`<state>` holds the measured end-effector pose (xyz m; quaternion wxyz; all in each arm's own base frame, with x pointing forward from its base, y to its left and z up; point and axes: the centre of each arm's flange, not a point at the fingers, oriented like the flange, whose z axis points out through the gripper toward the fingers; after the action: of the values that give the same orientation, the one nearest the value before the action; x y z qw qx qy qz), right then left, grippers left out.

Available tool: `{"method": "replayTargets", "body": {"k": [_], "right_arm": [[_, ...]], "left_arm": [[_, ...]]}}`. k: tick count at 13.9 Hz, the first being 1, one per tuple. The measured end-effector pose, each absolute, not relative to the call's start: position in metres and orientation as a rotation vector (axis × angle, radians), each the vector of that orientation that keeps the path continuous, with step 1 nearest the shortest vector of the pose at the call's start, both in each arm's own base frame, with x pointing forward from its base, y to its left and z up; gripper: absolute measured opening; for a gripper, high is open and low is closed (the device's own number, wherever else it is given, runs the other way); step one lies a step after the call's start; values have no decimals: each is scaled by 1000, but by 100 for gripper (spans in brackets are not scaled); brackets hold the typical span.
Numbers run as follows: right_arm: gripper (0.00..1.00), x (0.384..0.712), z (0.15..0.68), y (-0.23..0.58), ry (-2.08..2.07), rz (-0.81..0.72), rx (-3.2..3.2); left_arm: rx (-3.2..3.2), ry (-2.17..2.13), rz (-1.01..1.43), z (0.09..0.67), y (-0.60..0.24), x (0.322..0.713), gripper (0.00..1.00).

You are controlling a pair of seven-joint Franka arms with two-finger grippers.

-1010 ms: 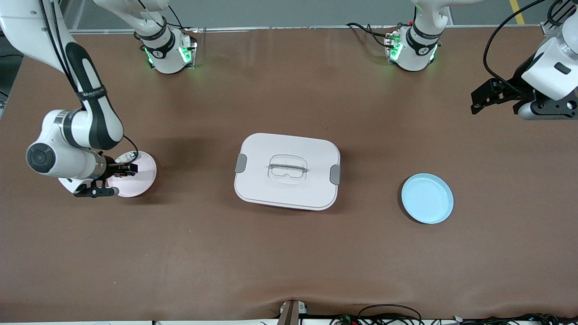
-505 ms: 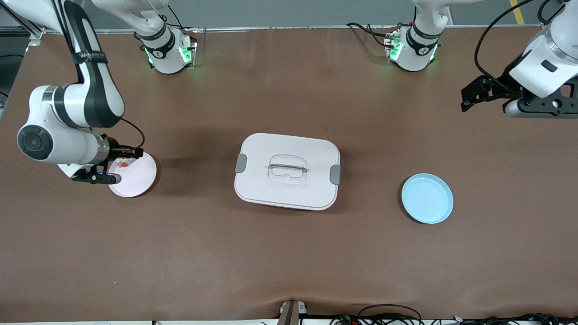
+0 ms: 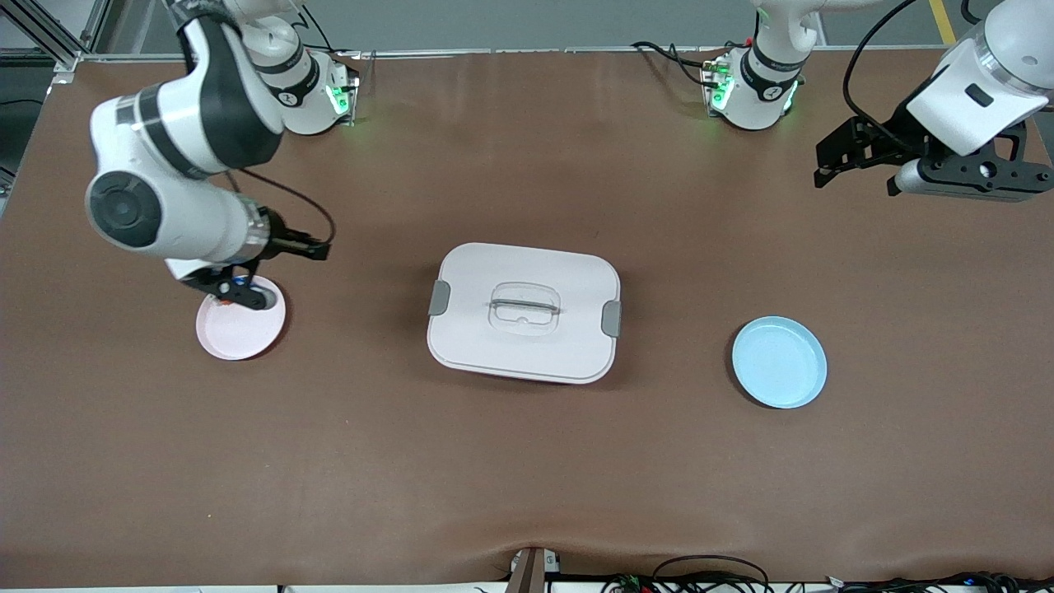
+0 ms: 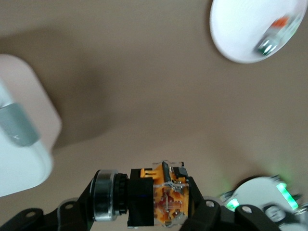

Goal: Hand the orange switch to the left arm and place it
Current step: 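Carry the switch over the box while the left gripper reaches it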

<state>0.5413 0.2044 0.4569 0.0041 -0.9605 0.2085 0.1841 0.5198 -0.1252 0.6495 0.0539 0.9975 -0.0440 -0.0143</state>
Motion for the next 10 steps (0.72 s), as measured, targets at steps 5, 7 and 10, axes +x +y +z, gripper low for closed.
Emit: {"method": "replayTargets", "body": {"k": [5, 7, 10], "right_arm": [[73, 515, 496, 322, 964, 615, -2735], [73, 510, 500, 365, 1058, 603, -2622], [73, 503, 491, 422, 1193, 613, -2494]], "left_arm": [[2938, -158, -2, 637, -150, 519, 100], [2876, -149, 26, 632, -160, 519, 100], [2770, -105, 62, 617, -173, 511, 100]]}}
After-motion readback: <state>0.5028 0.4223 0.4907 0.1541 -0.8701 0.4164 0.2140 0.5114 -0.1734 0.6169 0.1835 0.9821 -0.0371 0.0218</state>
